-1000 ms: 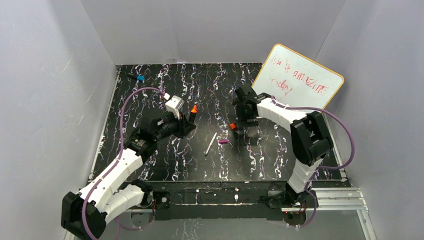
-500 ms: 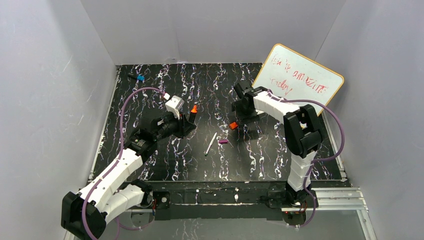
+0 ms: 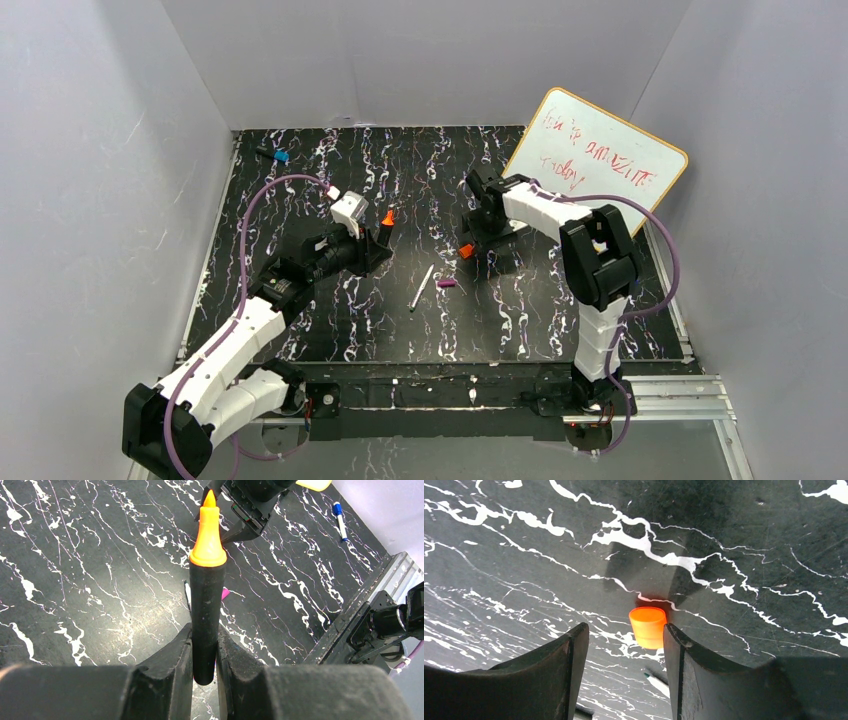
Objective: Insert the pens into the pen caps
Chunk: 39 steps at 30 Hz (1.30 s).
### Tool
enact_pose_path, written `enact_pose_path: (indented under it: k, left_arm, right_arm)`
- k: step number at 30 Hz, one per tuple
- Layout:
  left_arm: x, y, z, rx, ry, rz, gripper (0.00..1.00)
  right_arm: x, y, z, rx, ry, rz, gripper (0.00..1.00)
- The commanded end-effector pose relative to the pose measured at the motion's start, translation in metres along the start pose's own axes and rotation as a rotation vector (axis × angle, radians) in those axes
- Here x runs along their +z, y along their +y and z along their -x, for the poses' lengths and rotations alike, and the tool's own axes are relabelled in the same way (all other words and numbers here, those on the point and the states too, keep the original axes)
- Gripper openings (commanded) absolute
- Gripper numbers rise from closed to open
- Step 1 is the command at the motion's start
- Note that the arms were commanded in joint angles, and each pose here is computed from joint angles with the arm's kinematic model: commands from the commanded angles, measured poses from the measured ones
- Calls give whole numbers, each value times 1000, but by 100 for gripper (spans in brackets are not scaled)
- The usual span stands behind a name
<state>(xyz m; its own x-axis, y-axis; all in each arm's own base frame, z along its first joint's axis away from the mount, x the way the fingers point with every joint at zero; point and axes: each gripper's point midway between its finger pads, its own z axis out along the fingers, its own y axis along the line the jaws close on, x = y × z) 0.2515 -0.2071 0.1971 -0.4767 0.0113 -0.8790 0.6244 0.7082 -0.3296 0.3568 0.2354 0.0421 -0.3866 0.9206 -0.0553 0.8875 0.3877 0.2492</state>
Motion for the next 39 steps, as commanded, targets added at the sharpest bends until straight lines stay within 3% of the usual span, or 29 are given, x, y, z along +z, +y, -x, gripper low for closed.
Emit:
enact_pose_path:
  k: [1, 7, 17, 24, 27, 30, 31, 35, 39]
  left_arm:
    - [-5, -6, 17, 27, -38, -15, 0]
    - [-6, -5, 11, 23, -15, -11, 0]
    - [-4, -2, 9, 22, -4, -3, 0]
    - [-5, -2, 10, 26, -5, 1, 0]
    - [-6, -3, 10, 28, -6, -1, 0]
    - [-7, -3, 10, 30, -9, -3, 0]
    - [-7, -3, 9, 31, -7, -3, 0]
    - [-7, -3, 9, 31, -5, -3, 0]
    - [-6, -3, 9, 32, -4, -7, 0]
  right_arm:
    - [9, -12, 1, -12, -1, -53, 63]
    - [23, -20, -1, -23, 6, -77, 62]
    - [30, -25, -4, -39, 20, -92, 47]
    - [33, -27, -6, -63, 31, -111, 45]
    - [37, -31, -11, -69, 57, -127, 35]
    - [42, -37, -19, -69, 102, -142, 7]
    - [43, -38, -21, -67, 114, -146, 1]
    - [40, -34, -18, -67, 104, -112, 1]
    - [13, -5, -1, -109, 13, 56, 1]
